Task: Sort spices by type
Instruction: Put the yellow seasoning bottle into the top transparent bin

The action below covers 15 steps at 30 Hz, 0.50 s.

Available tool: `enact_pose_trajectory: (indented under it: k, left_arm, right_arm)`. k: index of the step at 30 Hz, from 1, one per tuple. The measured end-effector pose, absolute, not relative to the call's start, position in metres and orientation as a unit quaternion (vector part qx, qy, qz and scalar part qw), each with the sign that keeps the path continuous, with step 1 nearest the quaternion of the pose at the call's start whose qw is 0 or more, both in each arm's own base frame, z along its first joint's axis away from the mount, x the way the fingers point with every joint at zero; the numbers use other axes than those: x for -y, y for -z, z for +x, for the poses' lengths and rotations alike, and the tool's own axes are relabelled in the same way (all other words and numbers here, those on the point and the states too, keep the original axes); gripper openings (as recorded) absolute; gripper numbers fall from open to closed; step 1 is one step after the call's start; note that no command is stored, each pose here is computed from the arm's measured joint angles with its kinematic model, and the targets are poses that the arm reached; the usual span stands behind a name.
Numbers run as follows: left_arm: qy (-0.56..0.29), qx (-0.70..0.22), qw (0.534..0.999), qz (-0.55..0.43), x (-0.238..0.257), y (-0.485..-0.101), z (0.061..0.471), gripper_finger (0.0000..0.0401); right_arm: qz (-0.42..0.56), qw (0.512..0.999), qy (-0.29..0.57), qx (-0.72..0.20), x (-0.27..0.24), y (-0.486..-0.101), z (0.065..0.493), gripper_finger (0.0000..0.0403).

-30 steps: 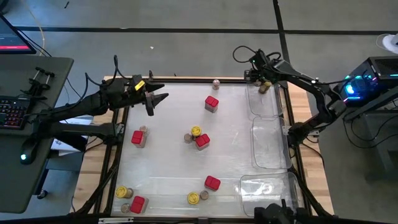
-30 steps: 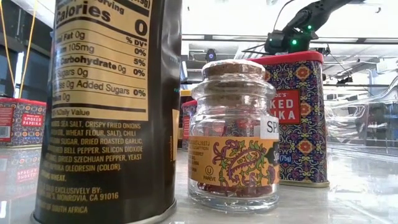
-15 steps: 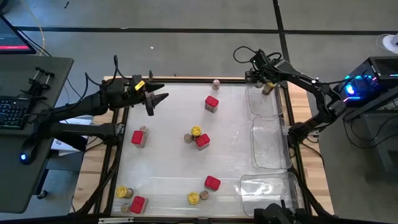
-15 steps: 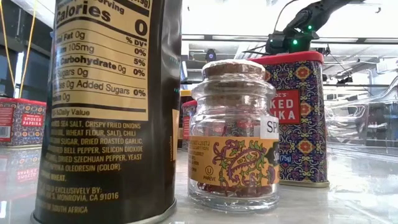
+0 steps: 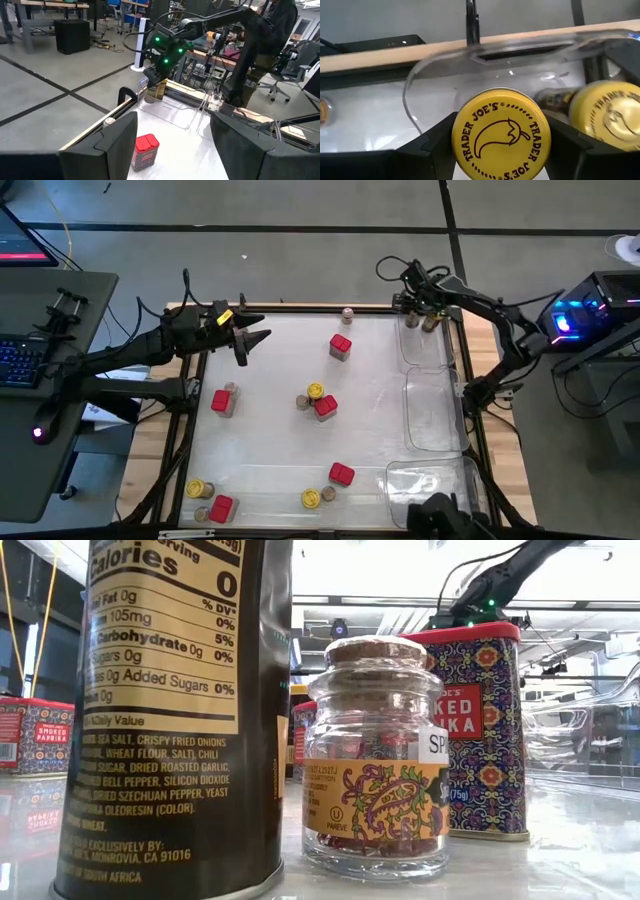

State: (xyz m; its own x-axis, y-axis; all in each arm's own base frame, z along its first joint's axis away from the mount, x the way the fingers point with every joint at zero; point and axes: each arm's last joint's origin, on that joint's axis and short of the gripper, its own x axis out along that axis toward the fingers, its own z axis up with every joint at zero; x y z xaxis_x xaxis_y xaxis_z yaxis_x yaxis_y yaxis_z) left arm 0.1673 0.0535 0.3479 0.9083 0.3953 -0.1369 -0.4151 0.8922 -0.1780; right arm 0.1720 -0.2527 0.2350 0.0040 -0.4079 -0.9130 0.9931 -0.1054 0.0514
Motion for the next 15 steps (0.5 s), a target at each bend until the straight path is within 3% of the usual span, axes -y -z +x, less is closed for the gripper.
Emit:
enact_pose_trajectory:
  k: [7,15]
  left_arm:
    - [-0.209,-0.049,0.971,-0.103,-0.0535,-0.3479,0.1673,0.0239]
    - [-0.209,-0.048,0.971,-0.106,-0.0536,-0.3477,0.1672,0.0239]
  right_arm:
    - [0.416,0.579,0.612,-0.342,0.2552,-0.2357,0.1723,0.0315]
    - [0.414,0.581,0.610,-0.346,0.2560,-0.2411,0.1727,0.0328]
